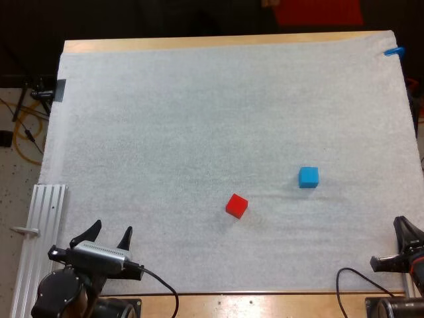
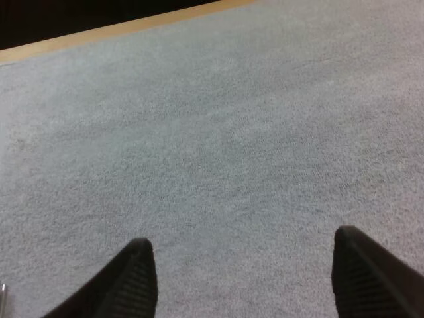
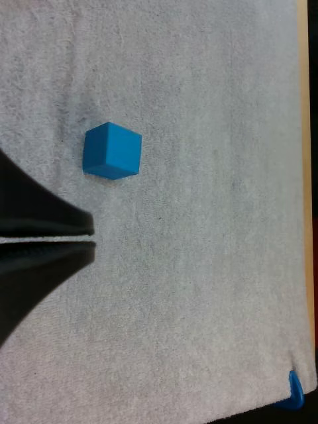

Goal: Stack red cube on blue cube

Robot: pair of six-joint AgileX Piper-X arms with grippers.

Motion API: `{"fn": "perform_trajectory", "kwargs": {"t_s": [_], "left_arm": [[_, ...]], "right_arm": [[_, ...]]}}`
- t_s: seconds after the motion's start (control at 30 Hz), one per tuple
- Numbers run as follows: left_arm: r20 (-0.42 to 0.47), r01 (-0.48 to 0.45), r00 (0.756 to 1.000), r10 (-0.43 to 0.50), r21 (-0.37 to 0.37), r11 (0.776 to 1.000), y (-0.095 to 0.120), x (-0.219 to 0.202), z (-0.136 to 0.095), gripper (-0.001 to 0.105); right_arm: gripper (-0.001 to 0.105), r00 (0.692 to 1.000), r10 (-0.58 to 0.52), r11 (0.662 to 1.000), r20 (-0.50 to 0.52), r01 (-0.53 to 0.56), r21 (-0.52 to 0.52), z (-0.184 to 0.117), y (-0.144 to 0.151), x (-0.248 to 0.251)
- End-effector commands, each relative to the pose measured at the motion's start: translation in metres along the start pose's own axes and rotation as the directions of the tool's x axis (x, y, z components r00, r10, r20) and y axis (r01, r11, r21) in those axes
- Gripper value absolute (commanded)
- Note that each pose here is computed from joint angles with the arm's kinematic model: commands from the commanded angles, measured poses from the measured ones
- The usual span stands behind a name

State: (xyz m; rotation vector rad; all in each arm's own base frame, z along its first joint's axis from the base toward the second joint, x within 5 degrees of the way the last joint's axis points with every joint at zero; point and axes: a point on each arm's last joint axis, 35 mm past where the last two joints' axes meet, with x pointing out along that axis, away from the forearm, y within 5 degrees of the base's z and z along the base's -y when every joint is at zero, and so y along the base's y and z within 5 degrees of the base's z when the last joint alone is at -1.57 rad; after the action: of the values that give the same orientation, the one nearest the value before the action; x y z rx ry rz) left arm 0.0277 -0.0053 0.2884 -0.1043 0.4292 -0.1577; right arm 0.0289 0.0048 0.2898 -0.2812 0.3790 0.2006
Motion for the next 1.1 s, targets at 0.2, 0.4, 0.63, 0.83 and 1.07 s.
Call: {"fn": "perform_trajectory", "kwargs": {"t_s": [0.2,0.4,0.63,0.83,1.07], "left_arm": [[-0.011,0.095,0.995,-0.095,0.044,0.994,-0.004,0.002,0.002,0.055],[-0.022,0.12,0.993,-0.118,0.122,0.985,-0.005,-0.001,0.002,0.055],[-0.01,0.194,0.981,-0.196,0.185,0.963,-0.009,-0.024,0.017,0.055],[-0.067,0.336,0.942,-0.329,0.175,0.925,-0.017,-0.022,0.035,0.055],[-0.173,0.462,0.885,-0.433,0.204,0.863,-0.024,-0.013,0.043,0.055]], "right_arm": [[0.0,1.0,0.003,1.0,-0.007,-0.003,-0.003,0.002,0.0,0.0],[0.0,0.999,0.039,0.999,-0.005,-0.039,-0.028,0.002,0.001,-0.003],[0.0,0.994,0.107,0.992,-0.024,-0.108,-0.067,0.027,-0.004,-0.005],[0.0,0.966,0.255,0.962,-0.035,-0.257,-0.089,0.053,-0.007,0.002],[0.0,0.915,0.382,0.905,-0.132,-0.399,-0.147,0.08,-0.007,0.025]]}}
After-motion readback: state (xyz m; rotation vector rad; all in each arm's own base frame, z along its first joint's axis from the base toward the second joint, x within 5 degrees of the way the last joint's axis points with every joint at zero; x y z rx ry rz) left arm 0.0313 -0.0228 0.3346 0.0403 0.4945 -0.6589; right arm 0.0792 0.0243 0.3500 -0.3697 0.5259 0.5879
